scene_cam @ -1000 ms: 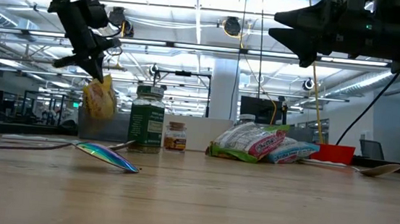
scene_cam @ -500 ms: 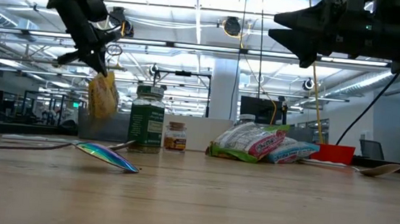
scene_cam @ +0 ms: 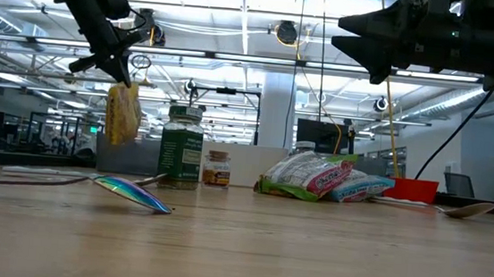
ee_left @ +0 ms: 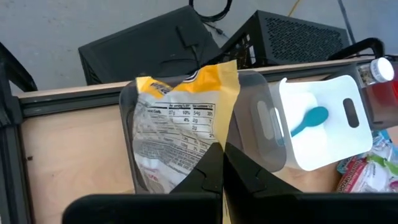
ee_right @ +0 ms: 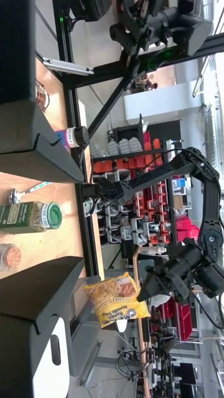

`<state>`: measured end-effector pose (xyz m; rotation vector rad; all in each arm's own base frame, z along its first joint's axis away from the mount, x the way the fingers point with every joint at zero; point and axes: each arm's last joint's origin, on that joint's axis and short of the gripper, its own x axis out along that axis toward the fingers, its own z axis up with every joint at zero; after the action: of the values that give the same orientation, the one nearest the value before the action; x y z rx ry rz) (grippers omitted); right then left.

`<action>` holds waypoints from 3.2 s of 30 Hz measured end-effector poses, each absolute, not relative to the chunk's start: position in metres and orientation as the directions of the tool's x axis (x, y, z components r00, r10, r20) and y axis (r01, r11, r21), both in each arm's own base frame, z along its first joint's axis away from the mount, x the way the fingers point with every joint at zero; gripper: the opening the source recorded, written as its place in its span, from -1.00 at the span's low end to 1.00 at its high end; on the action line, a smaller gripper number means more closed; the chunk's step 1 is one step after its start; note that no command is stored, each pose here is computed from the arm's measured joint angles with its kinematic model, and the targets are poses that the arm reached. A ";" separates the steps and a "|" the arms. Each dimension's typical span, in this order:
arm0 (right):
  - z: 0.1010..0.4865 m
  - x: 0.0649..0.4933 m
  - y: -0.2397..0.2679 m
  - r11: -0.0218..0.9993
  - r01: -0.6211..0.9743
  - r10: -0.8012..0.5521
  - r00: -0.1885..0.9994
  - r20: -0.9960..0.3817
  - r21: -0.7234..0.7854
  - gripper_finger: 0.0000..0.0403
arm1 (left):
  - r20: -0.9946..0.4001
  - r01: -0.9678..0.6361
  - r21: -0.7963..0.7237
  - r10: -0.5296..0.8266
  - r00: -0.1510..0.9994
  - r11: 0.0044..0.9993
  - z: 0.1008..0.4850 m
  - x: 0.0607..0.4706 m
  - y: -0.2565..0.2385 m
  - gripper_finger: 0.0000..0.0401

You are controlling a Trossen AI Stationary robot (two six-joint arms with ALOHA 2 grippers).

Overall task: Pick & Place Food Item
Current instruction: Put the yellow noodle pack into the left black bin

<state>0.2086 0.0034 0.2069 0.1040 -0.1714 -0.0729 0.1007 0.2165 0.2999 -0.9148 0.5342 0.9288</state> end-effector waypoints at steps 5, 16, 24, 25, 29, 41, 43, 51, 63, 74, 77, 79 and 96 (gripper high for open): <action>0.207 0.209 0.003 0.992 0.063 -0.081 0.983 0.166 0.109 -0.02 | -0.730 -0.853 -0.435 0.442 0.521 0.288 0.301 0.101 0.216 -1.00; 0.207 0.209 0.003 0.992 0.063 -0.081 0.983 0.166 0.110 -0.01 | -0.739 -0.858 -0.438 0.436 0.513 0.267 0.300 0.098 0.215 -1.00; 0.207 0.209 0.003 0.992 0.063 -0.081 0.983 0.166 0.110 -0.01 | -0.780 -0.880 -0.428 0.408 0.475 0.207 0.296 0.087 0.214 -1.00; 0.207 0.209 0.003 0.992 0.063 -0.081 0.983 0.166 0.110 -0.01 | -0.779 -0.880 -0.427 0.409 0.474 0.207 0.296 0.087 0.215 -1.00; 0.207 0.209 0.003 0.992 0.063 -0.081 0.983 0.166 0.110 -0.01 | -0.780 -0.885 -0.420 0.419 0.466 0.202 0.296 0.085 0.216 -1.00; 0.206 0.209 0.003 0.990 0.085 -0.103 0.982 0.159 0.113 -0.01 | -0.812 -0.895 -0.406 0.376 0.447 0.186 0.280 0.089 0.231 -1.00; 0.206 0.209 0.003 0.990 0.086 -0.103 0.982 0.158 0.111 -0.02 | -0.813 -0.896 -0.405 0.376 0.444 0.183 0.278 0.088 0.234 -1.00; 0.206 0.209 0.003 0.991 0.088 -0.104 0.982 0.158 0.105 -0.01 | -0.823 -0.899 -0.403 0.361 0.438 0.171 0.268 0.091 0.244 -1.00; 0.205 0.209 0.000 0.989 0.103 -0.117 0.983 0.142 0.104 -0.01 | -0.844 -0.905 -0.396 0.327 0.426 0.155 0.254 0.094 0.254 -1.00; 0.203 0.209 -0.001 0.988 0.110 -0.123 0.984 0.125 0.109 -0.01 | -0.830 -0.901 -0.401 0.352 0.434 0.165 0.256 0.095 0.256 -0.97; 0.203 0.209 -0.001 0.988 0.110 -0.123 0.984 0.125 0.109 -0.01 | -0.816 -0.897 -0.405 0.373 0.441 0.175 0.257 0.096 0.258 -0.91; 0.203 0.209 -0.001 0.988 0.110 -0.123 0.984 0.125 0.109 -0.01 | -0.811 -0.896 -0.407 0.381 0.444 0.176 0.257 0.096 0.259 -0.88; 0.203 0.209 -0.001 0.988 0.110 -0.123 0.985 0.122 0.108 -0.01 | -0.771 -0.882 -0.418 0.428 0.471 0.218 0.265 0.097 0.260 -0.70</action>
<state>0.2092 -0.0015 0.2026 0.1013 -0.1285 -0.1173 0.0966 0.2599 0.2652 -0.9656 0.5672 0.9766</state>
